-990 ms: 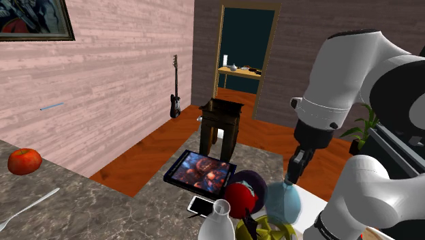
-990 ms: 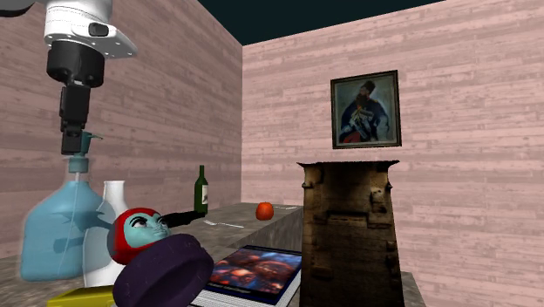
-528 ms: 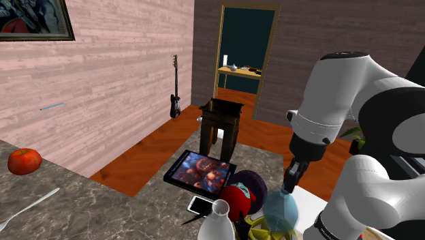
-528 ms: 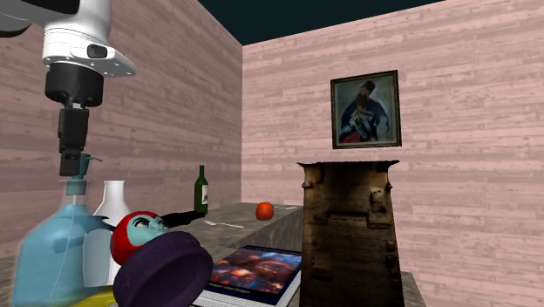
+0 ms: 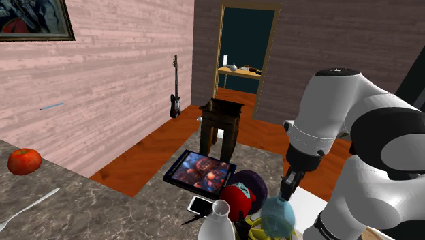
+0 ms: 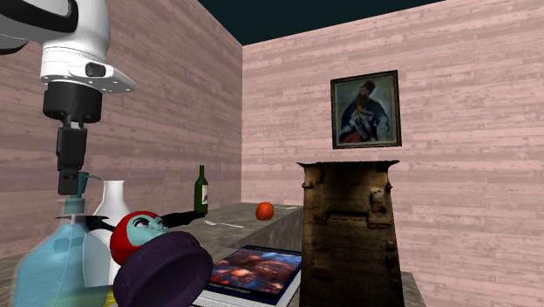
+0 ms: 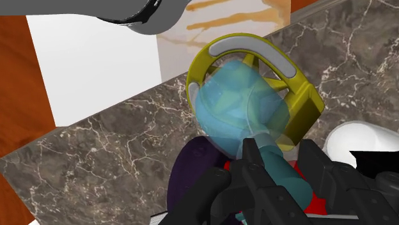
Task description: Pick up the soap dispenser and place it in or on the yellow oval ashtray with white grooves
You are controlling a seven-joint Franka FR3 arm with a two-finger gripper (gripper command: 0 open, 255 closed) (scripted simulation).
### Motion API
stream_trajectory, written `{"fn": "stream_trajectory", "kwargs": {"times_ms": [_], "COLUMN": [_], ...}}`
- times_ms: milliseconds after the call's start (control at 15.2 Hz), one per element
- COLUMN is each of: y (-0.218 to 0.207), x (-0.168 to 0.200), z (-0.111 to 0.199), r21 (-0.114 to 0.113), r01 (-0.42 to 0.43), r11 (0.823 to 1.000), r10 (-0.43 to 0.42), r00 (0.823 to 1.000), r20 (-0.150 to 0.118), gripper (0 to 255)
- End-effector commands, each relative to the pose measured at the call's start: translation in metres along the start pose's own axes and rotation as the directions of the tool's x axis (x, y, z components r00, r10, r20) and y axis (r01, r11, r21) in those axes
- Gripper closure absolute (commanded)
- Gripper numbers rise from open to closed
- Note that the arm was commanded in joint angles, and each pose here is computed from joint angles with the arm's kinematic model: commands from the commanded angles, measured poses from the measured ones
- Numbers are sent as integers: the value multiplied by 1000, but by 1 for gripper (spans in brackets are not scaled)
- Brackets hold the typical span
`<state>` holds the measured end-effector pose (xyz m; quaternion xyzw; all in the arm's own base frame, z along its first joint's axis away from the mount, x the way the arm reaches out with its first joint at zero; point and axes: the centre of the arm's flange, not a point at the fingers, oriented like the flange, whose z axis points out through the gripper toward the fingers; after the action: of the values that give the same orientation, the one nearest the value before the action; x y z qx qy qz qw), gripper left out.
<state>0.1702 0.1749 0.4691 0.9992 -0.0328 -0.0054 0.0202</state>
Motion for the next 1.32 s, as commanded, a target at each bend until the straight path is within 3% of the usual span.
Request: {"fn": "stream_trajectory", "kwargs": {"times_ms": [0,264,330,660,924,1254], "y": [0,0,0,0,0,0], "x": [0,0,0,0,0,0], "z": [1,1,1,1,-49,-49], "r21": [0,0,0,0,0,0], "r01": [0,0,0,0,0,0], "r11": [1000,1000,1000,1000,1000,1000], "r10": [0,0,0,0,0,0], "r00": [1000,1000,1000,1000,1000,1000], "r20": [-1,-1,-1,0,-1,-1], "gripper": [255,255,0,0,0,0]}}
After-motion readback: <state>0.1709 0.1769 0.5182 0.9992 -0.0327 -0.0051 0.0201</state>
